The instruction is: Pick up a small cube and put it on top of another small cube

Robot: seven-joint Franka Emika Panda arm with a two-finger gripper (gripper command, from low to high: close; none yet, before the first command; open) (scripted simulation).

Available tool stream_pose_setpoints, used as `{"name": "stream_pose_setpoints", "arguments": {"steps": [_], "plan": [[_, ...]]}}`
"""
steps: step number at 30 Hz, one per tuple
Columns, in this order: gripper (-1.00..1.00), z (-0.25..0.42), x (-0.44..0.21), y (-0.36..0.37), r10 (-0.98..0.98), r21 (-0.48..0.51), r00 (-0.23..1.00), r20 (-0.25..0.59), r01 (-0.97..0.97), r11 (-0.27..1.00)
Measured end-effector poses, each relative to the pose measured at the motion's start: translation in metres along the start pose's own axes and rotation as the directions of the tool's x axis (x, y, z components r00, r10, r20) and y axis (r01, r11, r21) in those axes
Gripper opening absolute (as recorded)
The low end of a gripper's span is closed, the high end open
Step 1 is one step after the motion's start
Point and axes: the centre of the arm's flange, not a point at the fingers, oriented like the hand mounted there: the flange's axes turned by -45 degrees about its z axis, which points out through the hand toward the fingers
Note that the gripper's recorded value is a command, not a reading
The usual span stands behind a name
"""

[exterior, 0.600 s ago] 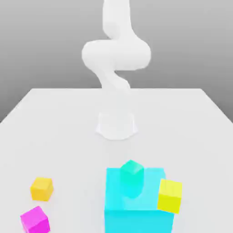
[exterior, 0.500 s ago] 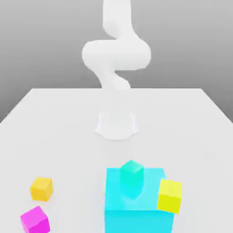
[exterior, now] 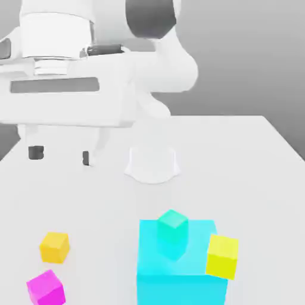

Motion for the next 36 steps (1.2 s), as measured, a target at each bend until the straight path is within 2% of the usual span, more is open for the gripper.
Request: {"name": "stream_pose_setpoints", "arguments": {"steps": [10, 14, 15, 22, 26, 36], "plan": [[0.00, 0.169, -0.029, 0.087, 0.266, -0.171, 0.946, 0.183, -0.236, 0.957], [0.00, 0.225, -0.044, 0.103, 0.291, -0.192, 0.936, 0.196, -0.255, 0.948], [-1.00, 0.239, -0.048, 0.105, 0.292, -0.193, 0.936, 0.196, -0.255, 0.947], [-1.00, 0.242, -0.049, 0.105, 0.293, -0.193, 0.936, 0.196, -0.256, 0.947], [-1.00, 0.197, -0.038, 0.099, 0.293, -0.192, 0.936, 0.196, -0.257, 0.947], [-1.00, 0.099, -0.107, -0.027, 0.213, -0.173, 0.953, 0.214, -0.178, 0.969]]}}
